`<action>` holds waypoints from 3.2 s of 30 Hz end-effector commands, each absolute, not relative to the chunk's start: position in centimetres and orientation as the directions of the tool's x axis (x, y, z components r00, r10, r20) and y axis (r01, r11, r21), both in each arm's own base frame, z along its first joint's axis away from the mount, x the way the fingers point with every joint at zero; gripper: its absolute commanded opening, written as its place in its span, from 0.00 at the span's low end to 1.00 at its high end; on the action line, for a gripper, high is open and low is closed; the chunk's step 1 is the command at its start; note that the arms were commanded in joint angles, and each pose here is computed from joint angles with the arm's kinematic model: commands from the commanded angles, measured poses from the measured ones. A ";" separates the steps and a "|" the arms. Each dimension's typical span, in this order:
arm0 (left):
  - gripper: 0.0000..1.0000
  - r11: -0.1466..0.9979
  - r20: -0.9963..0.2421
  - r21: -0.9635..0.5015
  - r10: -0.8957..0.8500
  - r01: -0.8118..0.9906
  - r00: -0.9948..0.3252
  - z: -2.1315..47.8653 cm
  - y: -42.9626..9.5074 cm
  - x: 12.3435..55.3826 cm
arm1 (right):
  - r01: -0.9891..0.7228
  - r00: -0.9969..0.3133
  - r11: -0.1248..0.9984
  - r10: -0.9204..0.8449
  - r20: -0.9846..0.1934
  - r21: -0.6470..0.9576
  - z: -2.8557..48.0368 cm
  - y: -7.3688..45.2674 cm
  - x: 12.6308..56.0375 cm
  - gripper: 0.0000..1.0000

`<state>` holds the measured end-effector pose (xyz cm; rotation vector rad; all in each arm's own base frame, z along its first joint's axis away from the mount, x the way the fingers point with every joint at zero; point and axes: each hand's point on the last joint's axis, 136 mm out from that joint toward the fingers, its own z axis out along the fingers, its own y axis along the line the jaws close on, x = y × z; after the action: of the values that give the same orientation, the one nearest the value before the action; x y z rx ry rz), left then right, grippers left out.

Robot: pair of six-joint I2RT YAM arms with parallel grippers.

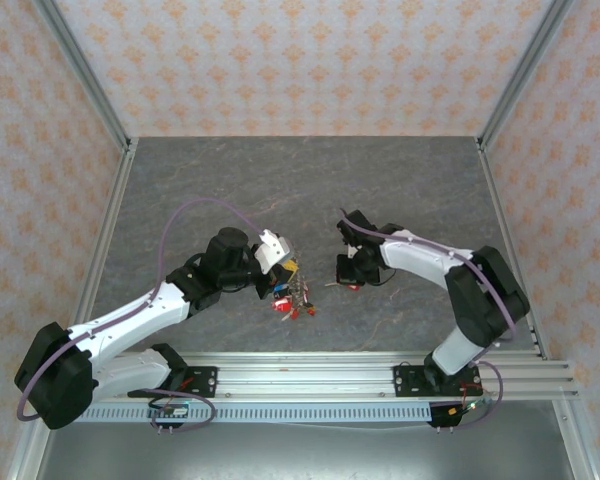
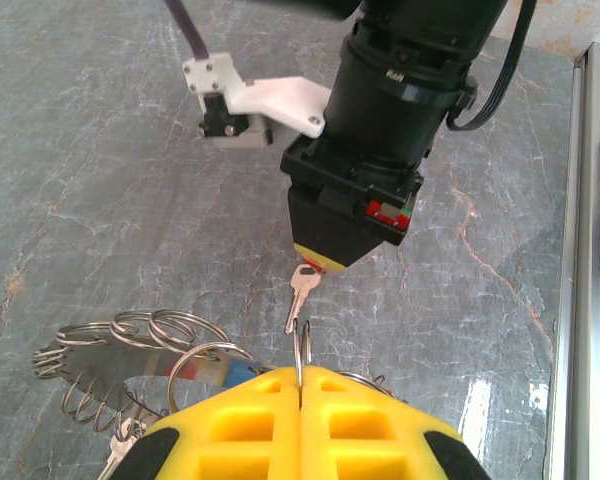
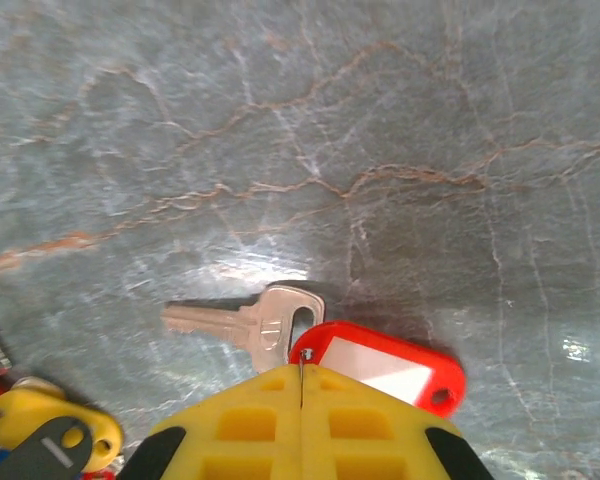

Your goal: Put the keys on the keyring

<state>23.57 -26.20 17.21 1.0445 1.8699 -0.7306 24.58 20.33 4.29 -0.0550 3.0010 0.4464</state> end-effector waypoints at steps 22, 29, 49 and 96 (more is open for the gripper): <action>0.00 0.361 -0.934 -0.020 0.325 0.932 -0.146 21.3 -28.2 22.6 | -0.817 -0.289 0.522 -0.004 -0.957 0.245 22.5 23.5 20.8 0.00; 0.00 0.272 -0.932 -0.013 0.346 0.962 -0.110 21.5 -29.6 21.2 | -0.884 -0.124 0.464 -0.112 -0.986 0.058 22.3 24.4 19.8 0.00; 0.00 0.259 -0.927 -0.011 0.361 0.966 -0.107 21.0 -30.2 21.2 | -0.958 -0.117 0.279 -0.141 -0.983 0.074 22.4 26.7 17.7 0.00; 0.00 0.317 -0.921 0.014 0.373 0.948 -0.111 20.9 -29.7 22.1 | -0.947 -0.159 0.306 -0.197 -0.967 0.093 22.6 26.7 17.7 0.00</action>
<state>21.46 -29.17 17.84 1.2268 1.7729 -0.8188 18.11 26.65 21.55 -1.0597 1.5987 0.9577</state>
